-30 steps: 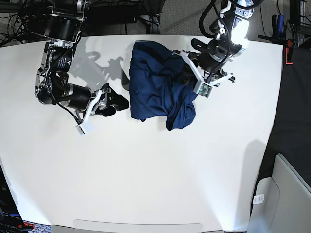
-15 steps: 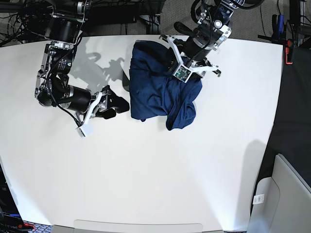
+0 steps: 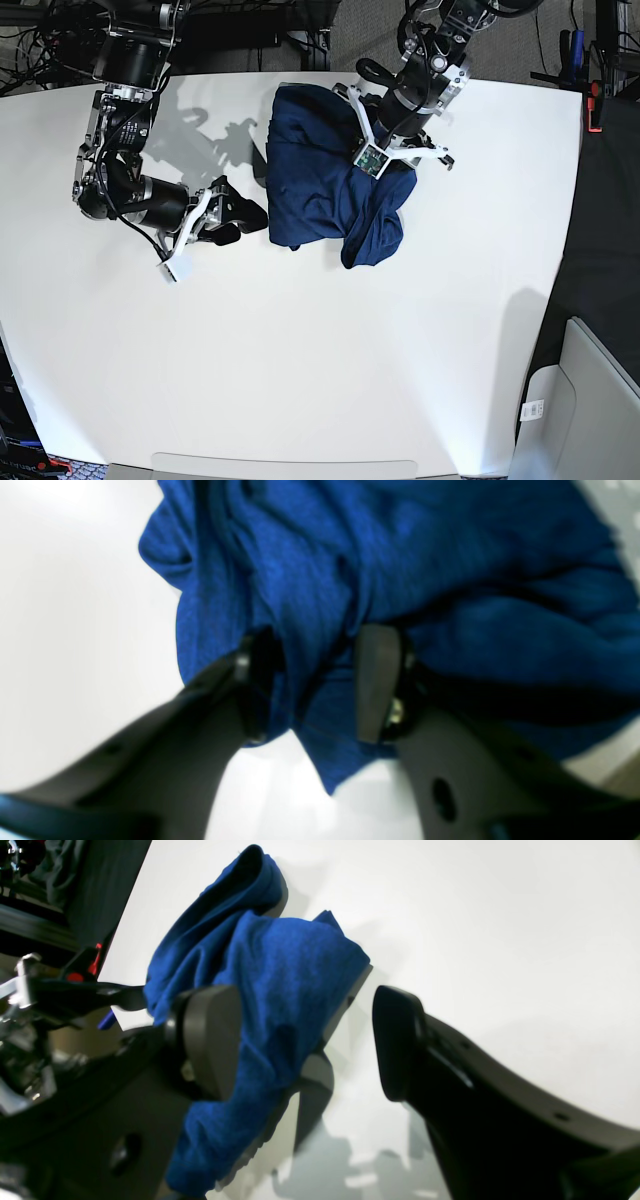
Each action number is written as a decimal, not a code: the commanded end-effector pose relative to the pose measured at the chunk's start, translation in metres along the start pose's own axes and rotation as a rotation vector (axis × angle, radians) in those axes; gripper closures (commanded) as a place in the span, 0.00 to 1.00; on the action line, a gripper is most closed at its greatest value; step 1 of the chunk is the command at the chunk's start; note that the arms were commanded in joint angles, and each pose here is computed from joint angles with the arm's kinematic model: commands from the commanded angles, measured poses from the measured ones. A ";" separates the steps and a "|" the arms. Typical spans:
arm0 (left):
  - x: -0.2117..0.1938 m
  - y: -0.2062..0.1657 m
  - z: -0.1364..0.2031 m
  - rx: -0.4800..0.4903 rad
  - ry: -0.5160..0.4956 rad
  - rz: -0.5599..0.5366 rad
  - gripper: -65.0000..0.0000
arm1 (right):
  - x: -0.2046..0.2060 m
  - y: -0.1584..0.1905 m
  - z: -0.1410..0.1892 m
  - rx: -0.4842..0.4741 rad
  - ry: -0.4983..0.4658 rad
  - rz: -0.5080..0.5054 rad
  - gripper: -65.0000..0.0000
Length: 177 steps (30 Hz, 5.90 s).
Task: Fold the T-shirt properly
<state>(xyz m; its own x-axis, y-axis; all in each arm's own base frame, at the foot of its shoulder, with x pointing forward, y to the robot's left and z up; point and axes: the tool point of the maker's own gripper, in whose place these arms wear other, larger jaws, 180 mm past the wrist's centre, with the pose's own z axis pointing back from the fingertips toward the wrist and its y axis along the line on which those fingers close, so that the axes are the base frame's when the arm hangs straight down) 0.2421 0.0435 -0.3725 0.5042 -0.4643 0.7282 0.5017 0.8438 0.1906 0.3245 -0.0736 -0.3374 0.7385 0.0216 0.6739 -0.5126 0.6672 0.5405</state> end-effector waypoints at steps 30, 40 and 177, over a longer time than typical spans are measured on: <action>-0.006 -0.017 0.053 0.151 -0.048 -0.353 1.00 | 0.023 0.004 0.003 0.011 -0.058 0.037 0.37; -0.006 -0.034 0.059 0.153 -0.059 -0.479 1.00 | 0.025 0.001 0.003 -0.006 -0.050 0.050 0.37; 0.008 0.097 -0.032 0.503 -0.103 -0.239 1.00 | 0.009 0.017 0.009 -0.481 0.181 0.618 0.98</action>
<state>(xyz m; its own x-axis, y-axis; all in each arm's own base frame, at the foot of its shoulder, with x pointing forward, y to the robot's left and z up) 0.3077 0.1115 -0.3869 0.3777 -0.6469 0.6624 0.2255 0.7582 0.6118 0.3106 -0.0744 -0.3321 0.5008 0.5962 0.6275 -0.6405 0.7429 -0.1946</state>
